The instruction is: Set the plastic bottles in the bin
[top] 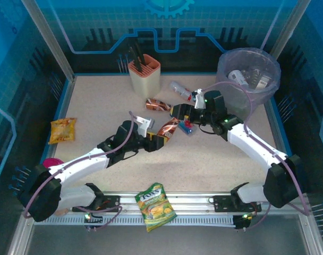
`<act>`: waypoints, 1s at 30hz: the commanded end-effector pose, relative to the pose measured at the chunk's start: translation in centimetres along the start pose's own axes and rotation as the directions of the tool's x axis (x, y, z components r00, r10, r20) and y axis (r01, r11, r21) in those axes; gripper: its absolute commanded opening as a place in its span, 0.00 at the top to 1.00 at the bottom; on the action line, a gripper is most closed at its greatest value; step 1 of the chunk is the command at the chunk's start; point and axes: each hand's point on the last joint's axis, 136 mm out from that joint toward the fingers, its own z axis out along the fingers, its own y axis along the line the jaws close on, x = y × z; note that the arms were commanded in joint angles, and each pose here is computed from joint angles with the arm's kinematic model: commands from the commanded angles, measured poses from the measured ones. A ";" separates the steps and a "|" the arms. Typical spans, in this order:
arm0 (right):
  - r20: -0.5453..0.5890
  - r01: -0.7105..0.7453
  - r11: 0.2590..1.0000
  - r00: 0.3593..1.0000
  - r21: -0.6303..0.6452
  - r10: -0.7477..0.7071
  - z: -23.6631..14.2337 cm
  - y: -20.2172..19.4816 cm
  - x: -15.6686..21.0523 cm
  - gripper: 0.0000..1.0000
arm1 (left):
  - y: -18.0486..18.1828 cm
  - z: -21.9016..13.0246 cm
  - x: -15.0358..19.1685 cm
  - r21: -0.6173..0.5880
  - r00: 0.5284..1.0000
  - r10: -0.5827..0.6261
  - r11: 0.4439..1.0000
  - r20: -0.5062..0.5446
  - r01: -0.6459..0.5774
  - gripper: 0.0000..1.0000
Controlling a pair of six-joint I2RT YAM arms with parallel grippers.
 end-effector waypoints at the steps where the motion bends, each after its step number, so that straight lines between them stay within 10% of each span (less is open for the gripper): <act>1: 0.037 0.020 0.999 0.999 -0.036 -0.018 0.6 1.3 -1.4 0.26 | -2.0 -0.4 -1.8 0.084 0.997 -0.020 0.996 0.074 0.014 0.63; 14: 0.023 0.034 0.998 0.999 -0.055 -0.033 0.3 2.2 -1.0 0.69 | -2.0 0.2 -2.3 0.074 0.997 -0.039 0.997 0.069 0.034 0.59; 21: 0.107 0.174 0.984 0.980 -0.025 -0.171 -3.3 5.0 -5.4 0.83 | -3.1 -0.6 -2.5 0.117 0.997 -0.022 0.993 0.076 0.013 0.18; 30: 0.376 0.332 0.848 0.786 0.413 -0.491 -17.1 5.4 -17.7 0.91 | -2.7 -0.7 -1.7 0.095 0.999 -0.012 0.995 0.042 0.008 0.12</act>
